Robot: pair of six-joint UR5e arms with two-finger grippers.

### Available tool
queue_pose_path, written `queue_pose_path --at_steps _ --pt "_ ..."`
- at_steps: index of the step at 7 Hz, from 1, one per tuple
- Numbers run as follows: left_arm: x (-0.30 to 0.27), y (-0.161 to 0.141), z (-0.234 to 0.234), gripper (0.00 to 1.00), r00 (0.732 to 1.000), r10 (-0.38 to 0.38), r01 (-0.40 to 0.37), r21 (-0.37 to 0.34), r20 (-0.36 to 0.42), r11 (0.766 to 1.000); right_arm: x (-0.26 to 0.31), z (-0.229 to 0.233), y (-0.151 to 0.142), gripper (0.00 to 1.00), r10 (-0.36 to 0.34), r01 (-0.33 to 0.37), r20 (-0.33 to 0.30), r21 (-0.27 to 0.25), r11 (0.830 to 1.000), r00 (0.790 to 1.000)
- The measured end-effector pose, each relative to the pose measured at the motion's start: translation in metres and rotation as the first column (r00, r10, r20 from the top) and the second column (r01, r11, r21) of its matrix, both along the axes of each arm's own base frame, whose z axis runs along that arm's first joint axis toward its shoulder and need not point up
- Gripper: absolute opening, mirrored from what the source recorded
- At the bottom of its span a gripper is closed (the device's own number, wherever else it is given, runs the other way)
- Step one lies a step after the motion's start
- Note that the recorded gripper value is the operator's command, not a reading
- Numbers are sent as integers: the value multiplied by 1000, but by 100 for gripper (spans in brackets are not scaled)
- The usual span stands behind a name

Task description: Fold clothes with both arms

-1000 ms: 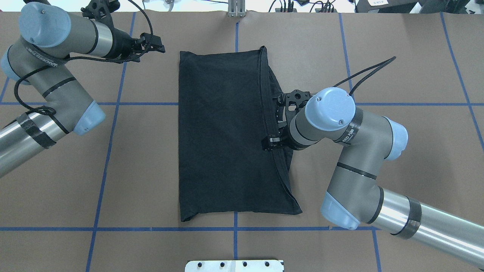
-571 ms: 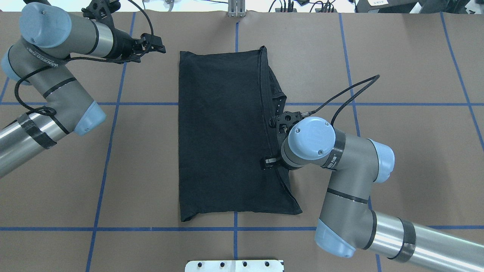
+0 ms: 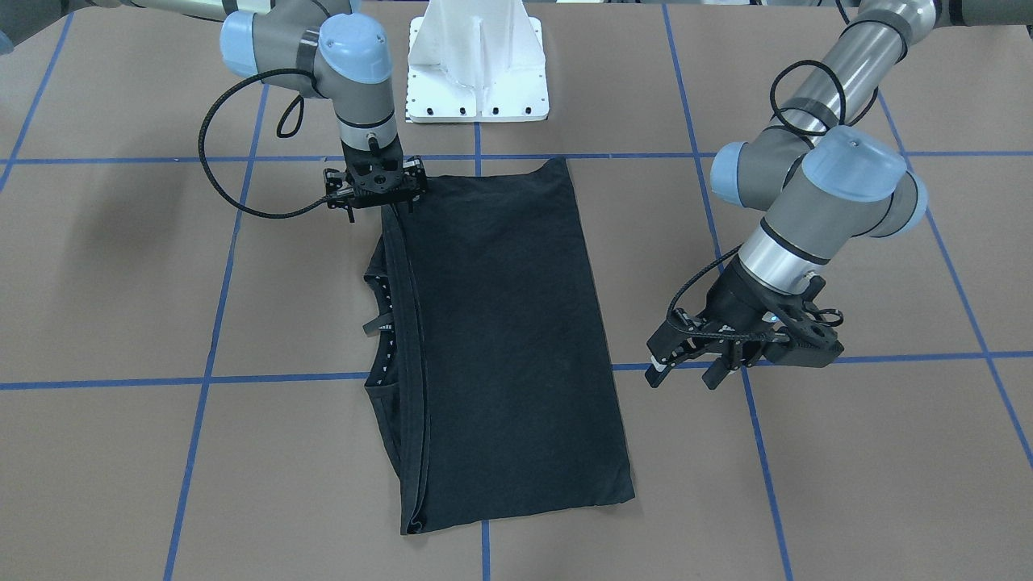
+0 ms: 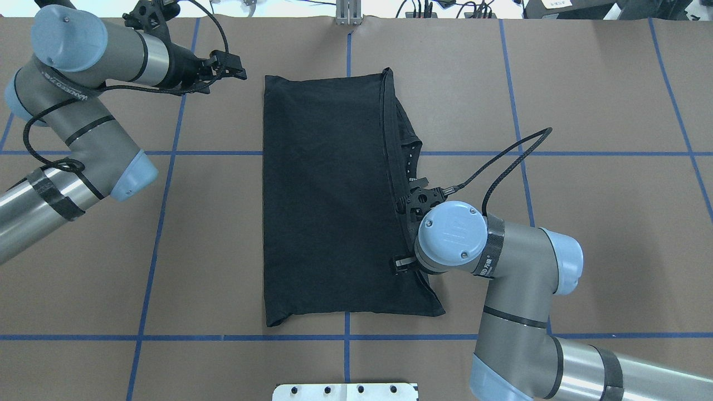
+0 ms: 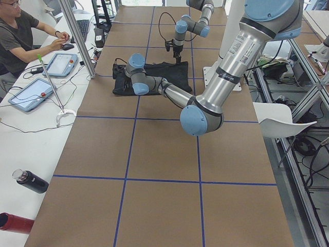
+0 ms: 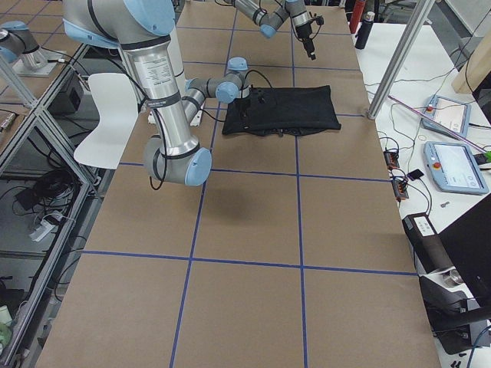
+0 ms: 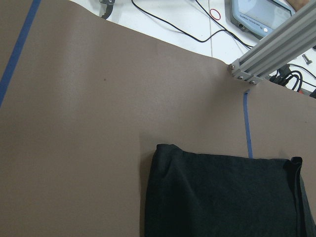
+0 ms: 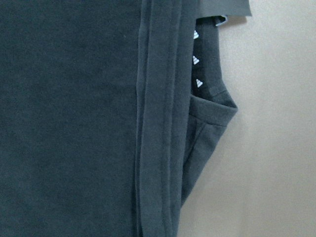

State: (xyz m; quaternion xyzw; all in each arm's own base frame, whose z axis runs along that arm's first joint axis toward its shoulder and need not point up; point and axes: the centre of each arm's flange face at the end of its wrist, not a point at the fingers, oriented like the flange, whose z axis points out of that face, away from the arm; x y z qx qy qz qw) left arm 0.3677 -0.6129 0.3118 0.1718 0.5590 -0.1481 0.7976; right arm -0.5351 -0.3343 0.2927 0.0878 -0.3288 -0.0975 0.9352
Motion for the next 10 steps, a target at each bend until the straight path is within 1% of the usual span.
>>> queue_pose_path --at_steps 4,10 --pt "2 1 1 100 1000 2 -2 -2 1 1000 -6 10 10 100 -32 32 -22 6 999 999" --pt "7 3 0 100 1000 5 -5 -15 -7 1000 2 19 -1 100 -48 48 -41 20 999 998"
